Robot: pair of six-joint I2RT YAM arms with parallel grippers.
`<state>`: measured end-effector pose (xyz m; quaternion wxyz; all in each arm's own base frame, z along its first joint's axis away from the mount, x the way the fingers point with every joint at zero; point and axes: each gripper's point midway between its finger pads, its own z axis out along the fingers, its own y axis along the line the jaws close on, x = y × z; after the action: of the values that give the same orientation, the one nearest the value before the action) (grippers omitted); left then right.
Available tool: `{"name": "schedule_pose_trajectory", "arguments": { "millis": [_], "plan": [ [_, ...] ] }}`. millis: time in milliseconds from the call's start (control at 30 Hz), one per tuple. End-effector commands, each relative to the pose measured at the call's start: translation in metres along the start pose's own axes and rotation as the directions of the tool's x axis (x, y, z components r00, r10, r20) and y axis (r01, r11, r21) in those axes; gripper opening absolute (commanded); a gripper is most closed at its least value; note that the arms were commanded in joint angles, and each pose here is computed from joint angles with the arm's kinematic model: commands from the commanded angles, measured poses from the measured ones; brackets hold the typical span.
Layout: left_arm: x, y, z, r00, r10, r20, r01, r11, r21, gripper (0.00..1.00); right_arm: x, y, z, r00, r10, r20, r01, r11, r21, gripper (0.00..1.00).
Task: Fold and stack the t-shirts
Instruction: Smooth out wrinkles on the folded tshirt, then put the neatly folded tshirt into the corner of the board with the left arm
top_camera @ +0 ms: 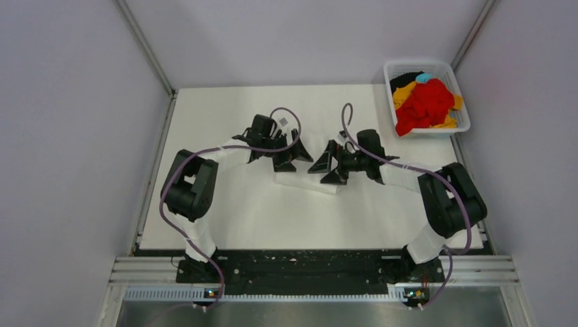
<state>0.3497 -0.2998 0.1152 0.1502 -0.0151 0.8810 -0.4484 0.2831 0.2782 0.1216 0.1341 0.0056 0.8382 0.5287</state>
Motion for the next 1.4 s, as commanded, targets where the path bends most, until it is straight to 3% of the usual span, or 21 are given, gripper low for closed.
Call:
{"name": "schedule_pose_trajectory", "arguments": {
  "millis": [0, 167, 300, 433, 567, 633, 733, 933, 1100, 1200, 1267, 1367],
  "plan": [
    [0.022, 0.038, 0.009, 0.997, -0.054, -0.052, 0.051, 0.997, -0.057, 0.99, 0.006, -0.041, 0.011, 0.999, 0.041, 0.027, -0.042, 0.998, 0.053, 0.99],
    [0.046, 0.076, 0.011, 0.992, -0.099, -0.076, 0.086, 0.984, -0.154, 0.99, 0.032, -0.112, 0.011, 0.990, 0.133, 0.053, -0.142, 0.963, 0.230, 0.99],
    [0.045, 0.093, 0.002, 0.993, -0.106, -0.041, 0.094, 0.968, -0.232, 0.99, 0.040, -0.128, -0.001, 0.983, 0.168, 0.073, -0.182, 0.950, 0.253, 0.98],
    [0.026, 0.060, -0.020, 1.000, -0.014, 0.008, 0.015, 0.982, -0.186, 0.99, 0.029, -0.099, -0.015, 0.997, 0.052, 0.056, -0.064, 0.971, 0.230, 0.99],
    [-0.002, 0.022, -0.041, 0.985, 0.123, 0.123, -0.107, 0.986, -0.129, 0.99, 0.004, -0.040, -0.039, 0.983, -0.161, 0.083, 0.144, 0.972, 0.183, 0.99],
    [-0.015, 0.030, -0.042, 0.977, 0.135, 0.162, -0.106, 0.978, -0.179, 0.99, 0.001, -0.030, -0.049, 0.977, -0.192, 0.097, 0.170, 0.965, 0.200, 0.99],
    [-0.023, 0.046, -0.037, 0.986, 0.110, 0.123, -0.076, 0.964, -0.254, 0.98, -0.002, -0.021, -0.064, 0.967, -0.215, 0.135, 0.182, 0.959, 0.218, 0.99],
    [-0.022, 0.101, -0.018, 0.996, 0.030, 0.081, 0.008, 0.899, -0.438, 0.66, -0.001, -0.023, -0.084, 0.964, -0.204, 0.172, 0.154, 0.951, 0.268, 0.99],
    [-0.016, 0.103, 0.007, 0.999, 0.014, 0.051, 0.008, 0.914, -0.406, 0.45, -0.003, -0.024, -0.091, 0.958, -0.221, 0.183, 0.159, 0.940, 0.300, 0.99],
    [-0.011, 0.100, 0.022, 0.999, 0.029, 0.028, -0.016, 0.915, -0.402, 0.23, -0.005, -0.024, -0.093, 0.956, -0.225, 0.187, 0.161, 0.938, 0.306, 0.99],
    [-0.012, 0.104, 0.027, 0.999, 0.022, 0.033, -0.006, 0.903, -0.429, 0.01, -0.007, -0.024, -0.094, 0.956, -0.224, 0.188, 0.159, 0.938, 0.309, 0.99],
    [-0.023, 0.120, 0.024, 0.998, 0.009, 0.055, 0.020, 0.856, -0.517, 0.00, -0.010, -0.024, -0.096, 0.953, -0.233, 0.195, 0.164, 0.934, 0.317, 0.99]
  ]
}}
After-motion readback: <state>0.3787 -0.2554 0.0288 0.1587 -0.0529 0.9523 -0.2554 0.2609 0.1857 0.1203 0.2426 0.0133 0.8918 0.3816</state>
